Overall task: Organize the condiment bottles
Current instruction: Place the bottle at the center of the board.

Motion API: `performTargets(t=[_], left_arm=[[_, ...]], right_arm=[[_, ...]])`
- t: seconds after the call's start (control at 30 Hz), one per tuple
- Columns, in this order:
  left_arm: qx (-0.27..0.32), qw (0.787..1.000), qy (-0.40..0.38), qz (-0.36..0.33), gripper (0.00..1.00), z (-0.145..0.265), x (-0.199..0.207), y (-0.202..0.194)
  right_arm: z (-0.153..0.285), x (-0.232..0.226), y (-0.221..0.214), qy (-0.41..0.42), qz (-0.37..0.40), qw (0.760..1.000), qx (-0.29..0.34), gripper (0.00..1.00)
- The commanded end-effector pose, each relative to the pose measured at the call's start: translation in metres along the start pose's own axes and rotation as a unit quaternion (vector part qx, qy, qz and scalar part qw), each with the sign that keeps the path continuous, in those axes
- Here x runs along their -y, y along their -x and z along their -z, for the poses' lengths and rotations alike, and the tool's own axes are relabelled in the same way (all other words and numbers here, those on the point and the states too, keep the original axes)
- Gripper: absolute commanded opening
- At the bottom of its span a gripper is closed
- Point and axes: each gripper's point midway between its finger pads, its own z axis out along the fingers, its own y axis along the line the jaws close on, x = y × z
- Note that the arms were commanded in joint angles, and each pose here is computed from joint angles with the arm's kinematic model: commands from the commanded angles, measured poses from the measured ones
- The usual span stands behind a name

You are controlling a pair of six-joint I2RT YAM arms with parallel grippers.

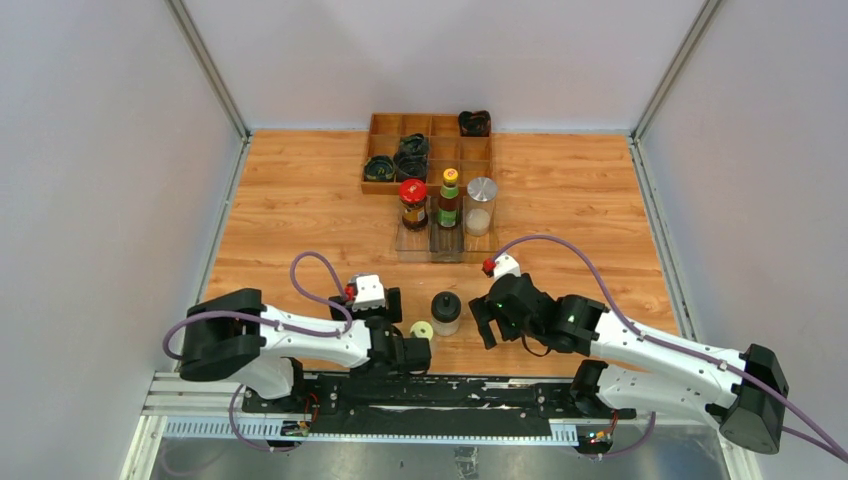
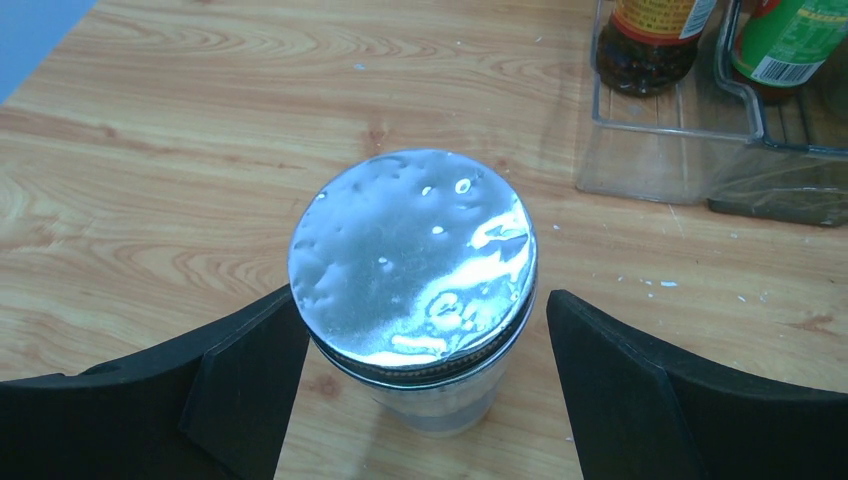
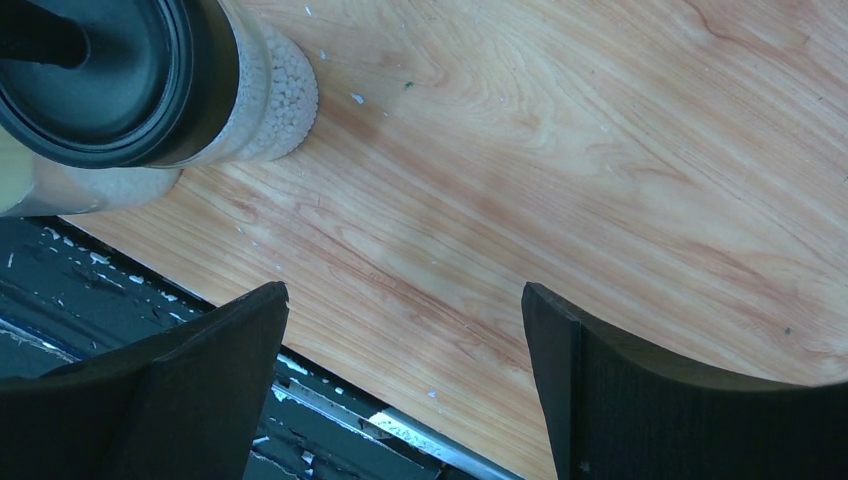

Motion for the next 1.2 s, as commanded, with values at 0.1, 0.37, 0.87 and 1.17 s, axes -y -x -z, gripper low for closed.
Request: performTargets(t=[0.1,0.37,0.87,1.17], left_arm=[[0.019,1.0,-0.021,-0.012,0.92,0.007,0.016,0.04],[-0.002,0.997,-0.054,-0.05,0.99,0.024,0.031,0.106],[-0.135,0.978,-0.152,-0.051,1.0,0.034,0.023,0.174],[-0.234,0.941,-0.226,-0.091,1.0,0.02,0.019,0.174]], right_arm=[[-0.003,-0.002,-0.009,0.004,-0.003,1.0,-0.004,0.93],[-0.007,-0.003,-0.015,0.009,-0.011,1.0,-0.003,0.93],[-0.011,-0.009,-0.018,0.023,-0.019,1.0,0.002,0.93],[-0.01,-0.009,-0.019,0.025,-0.019,0.999,0.005,0.93]])
